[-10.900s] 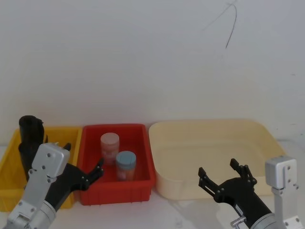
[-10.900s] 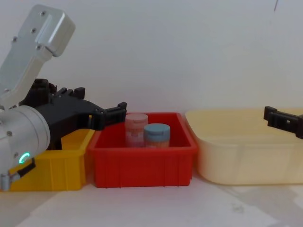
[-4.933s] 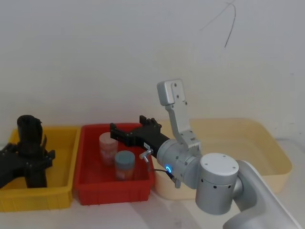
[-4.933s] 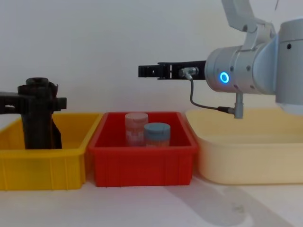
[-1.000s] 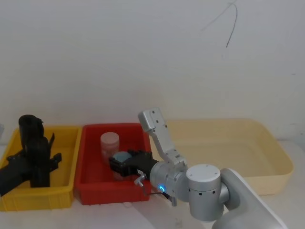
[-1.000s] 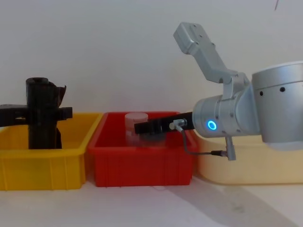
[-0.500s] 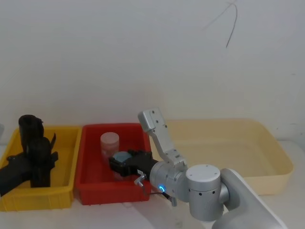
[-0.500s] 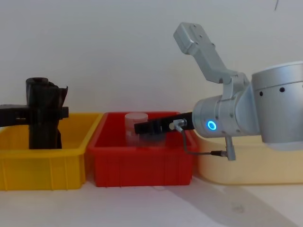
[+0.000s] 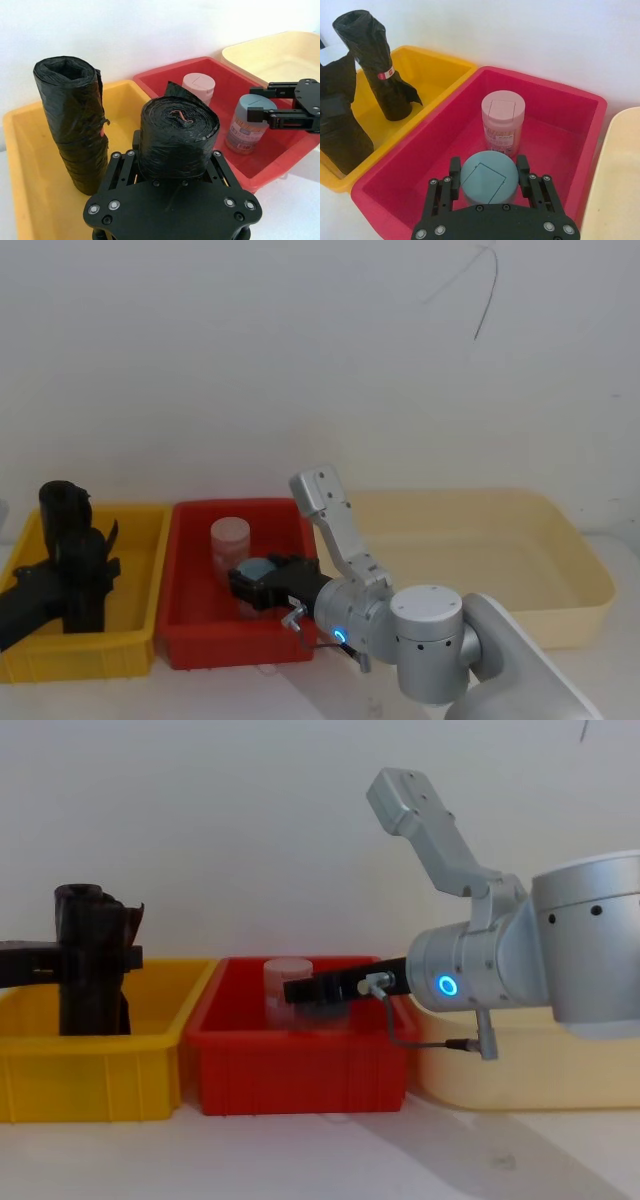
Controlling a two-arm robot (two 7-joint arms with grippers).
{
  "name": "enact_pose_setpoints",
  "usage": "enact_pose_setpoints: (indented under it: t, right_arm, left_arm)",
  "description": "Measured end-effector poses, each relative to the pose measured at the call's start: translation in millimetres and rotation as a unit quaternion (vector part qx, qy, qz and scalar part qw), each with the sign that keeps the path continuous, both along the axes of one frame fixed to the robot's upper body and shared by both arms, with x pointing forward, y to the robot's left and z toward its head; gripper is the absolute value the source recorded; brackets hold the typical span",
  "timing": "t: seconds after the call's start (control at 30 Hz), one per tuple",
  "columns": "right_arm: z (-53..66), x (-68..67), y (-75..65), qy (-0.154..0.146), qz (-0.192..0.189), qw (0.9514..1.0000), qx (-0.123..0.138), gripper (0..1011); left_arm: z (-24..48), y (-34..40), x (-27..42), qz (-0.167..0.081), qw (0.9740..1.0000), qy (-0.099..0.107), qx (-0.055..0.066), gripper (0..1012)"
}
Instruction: Pick up the garbage bag with the one hand and transfer it to the other hand.
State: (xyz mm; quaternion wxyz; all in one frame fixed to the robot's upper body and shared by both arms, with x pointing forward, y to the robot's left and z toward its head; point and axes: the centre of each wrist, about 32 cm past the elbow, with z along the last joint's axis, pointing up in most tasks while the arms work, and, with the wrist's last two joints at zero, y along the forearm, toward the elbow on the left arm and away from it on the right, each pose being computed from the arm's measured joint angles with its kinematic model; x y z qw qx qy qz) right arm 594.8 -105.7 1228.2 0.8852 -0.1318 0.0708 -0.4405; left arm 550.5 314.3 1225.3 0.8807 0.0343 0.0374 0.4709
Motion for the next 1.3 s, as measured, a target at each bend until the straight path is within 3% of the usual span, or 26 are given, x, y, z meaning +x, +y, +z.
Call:
enact_pose_setpoints:
  t: [0.2,0.27,0.37,0.47,0.6,0.63,0.67,0.7,0.73,0.93,1.3]
  right_arm:
    - [3.6,-1.7,-1.6,-0.004,0.004,1.0,0.008,647]
    - [6.9,-2.8,-3.0,-0.006,0.007,0.9998,0.015,647]
    - [12.1,-4.4,-4.8,-0.01,0.011,0.9996,0.026,647]
    - [23.3,-7.1,-9.2,-0.017,0.018,0.9986,0.046,647]
    - [37.0,-10.1,-14.6,-0.026,0.024,0.997,0.069,647]
    - [39.9,-10.8,-15.7,-0.027,0.025,0.9966,0.074,647]
    - [39.9,-10.8,-15.7,-0.027,0.025,0.9966,0.074,647]
    - [45.9,-11.8,-18.2,-0.032,0.026,0.9957,0.083,647]
    - [52.8,-13.1,-21.4,-0.036,0.028,0.9946,0.093,647]
    - [73.6,-17.1,-33.6,-0.05,0.03,0.9906,0.124,647]
    - [96.1,-21.2,-56.4,-0.08,0.005,0.9861,0.145,647]
  left_arm:
    - [3.7,-0.2,-0.5,0.003,0.9999,0.006,0.008,476]
    - [8.8,-0.8,-1.0,0.002,0.9998,0.011,0.018,476]
    - [11.9,-1.2,-1.3,0.001,0.9996,0.014,0.023,476]
    - [26.0,-2.7,-2.4,-0.005,0.9991,0.018,0.038,476]
    - [40.1,-4.7,-3.5,-0.012,0.9987,0.016,0.047,476]
    - [40.1,-4.7,-3.5,-0.012,0.9987,0.016,0.047,476]
    - [46.5,-5.7,-3.9,-0.015,0.9985,0.013,0.051,476]
    - [48.3,-5.9,-3.9,-0.016,0.9984,0.013,0.052,476]
    - [55.1,-7.0,-4.1,-0.02,0.9982,0.01,0.055,476]
    - [78.0,-12.1,-4.2,-0.036,0.997,0.0,0.069,476]
    - [117.5,-23.3,-1.3,-0.072,0.9919,-0.034,0.099,476]
